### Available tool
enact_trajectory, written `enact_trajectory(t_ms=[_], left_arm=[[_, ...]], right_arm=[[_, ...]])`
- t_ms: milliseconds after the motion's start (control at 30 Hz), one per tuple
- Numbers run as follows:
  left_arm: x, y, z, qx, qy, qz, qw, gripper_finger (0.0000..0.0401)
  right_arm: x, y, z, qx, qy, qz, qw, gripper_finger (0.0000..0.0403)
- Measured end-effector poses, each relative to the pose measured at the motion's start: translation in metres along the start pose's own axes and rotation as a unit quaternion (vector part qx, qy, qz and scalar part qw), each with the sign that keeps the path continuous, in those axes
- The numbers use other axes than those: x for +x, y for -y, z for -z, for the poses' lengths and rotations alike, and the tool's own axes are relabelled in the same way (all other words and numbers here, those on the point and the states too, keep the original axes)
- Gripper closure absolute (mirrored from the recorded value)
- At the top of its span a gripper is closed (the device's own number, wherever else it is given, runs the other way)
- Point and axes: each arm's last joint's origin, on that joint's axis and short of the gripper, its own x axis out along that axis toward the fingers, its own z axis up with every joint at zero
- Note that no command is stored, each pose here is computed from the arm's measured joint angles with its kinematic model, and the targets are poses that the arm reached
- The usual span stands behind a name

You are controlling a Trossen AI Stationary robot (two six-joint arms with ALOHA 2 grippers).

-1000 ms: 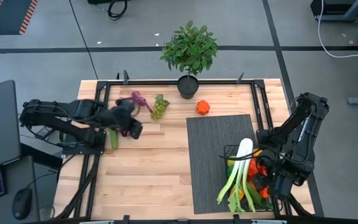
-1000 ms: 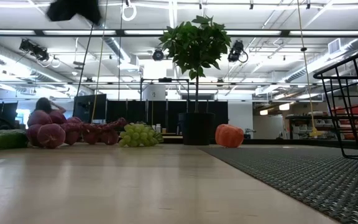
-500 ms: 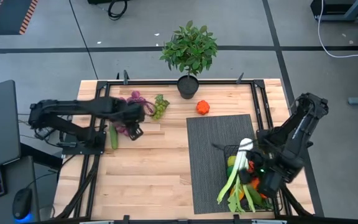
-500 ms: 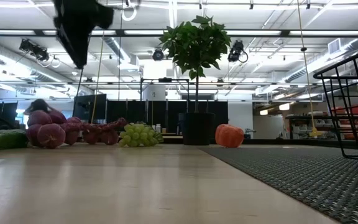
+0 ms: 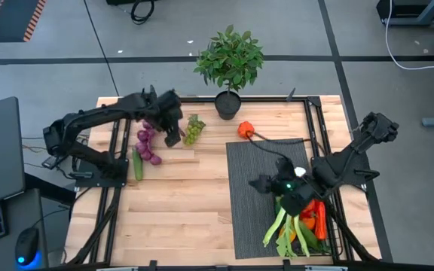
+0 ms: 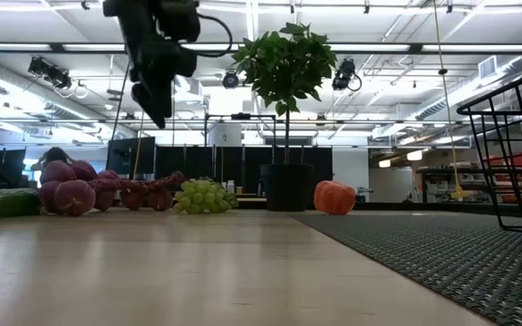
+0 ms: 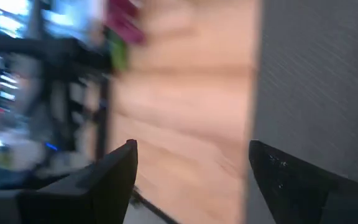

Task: Build produce basket
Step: Put the grapes into the black wire basket

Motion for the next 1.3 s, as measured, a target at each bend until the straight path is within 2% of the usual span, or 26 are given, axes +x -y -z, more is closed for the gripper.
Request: enact_trajectory(t_ms=[100, 200, 333, 433, 533, 633, 767, 1100, 1300], left_arm=[[0.002, -0.019, -0.005, -0.027, 0.014, -0.011, 0.999, 0.0095], [0.007, -0.035, -0.008, -0.050, 0.018, -0.018, 0.998, 0.0102], [0.026, -0.050, -0.017, -0.063, 0.018, -0.003, 0.998, 0.0102], [0.047, -0.057, -0.023, -0.073, 0.003, 0.013, 0.997, 0.0102], [0.067, -0.058, -0.026, -0.076, -0.023, 0.017, 0.997, 0.0102], [0.085, -0.056, -0.027, -0.071, -0.048, 0.020, 0.996, 0.0101], [0.100, -0.057, -0.031, -0.076, -0.049, 0.019, 0.996, 0.0101], [0.107, -0.055, -0.043, -0.128, 0.008, 0.018, 0.992, 0.0101], [0.126, -0.054, -0.044, -0.163, -0.008, 0.015, 0.987, 0.0101]], right_arm=[[0.008, -0.018, -0.010, -0.006, 0.053, -0.065, 0.996, 0.0094], [0.017, -0.034, -0.023, -0.016, 0.076, -0.102, 0.992, 0.0094], [0.030, -0.051, -0.041, -0.044, 0.035, -0.127, 0.990, 0.0094], [0.035, -0.059, -0.052, -0.036, 0.006, -0.149, 0.988, 0.0094], [0.038, -0.065, -0.060, -0.039, 0.005, -0.167, 0.985, 0.0094], [0.039, -0.068, -0.065, -0.046, 0.015, -0.175, 0.983, 0.0094], [0.041, -0.068, -0.070, -0.058, 0.026, -0.174, 0.983, 0.0094], [0.042, -0.069, -0.072, -0.067, 0.030, -0.174, 0.982, 0.0094], [0.042, -0.069, -0.072, -0.068, 0.029, -0.174, 0.982, 0.0094]])
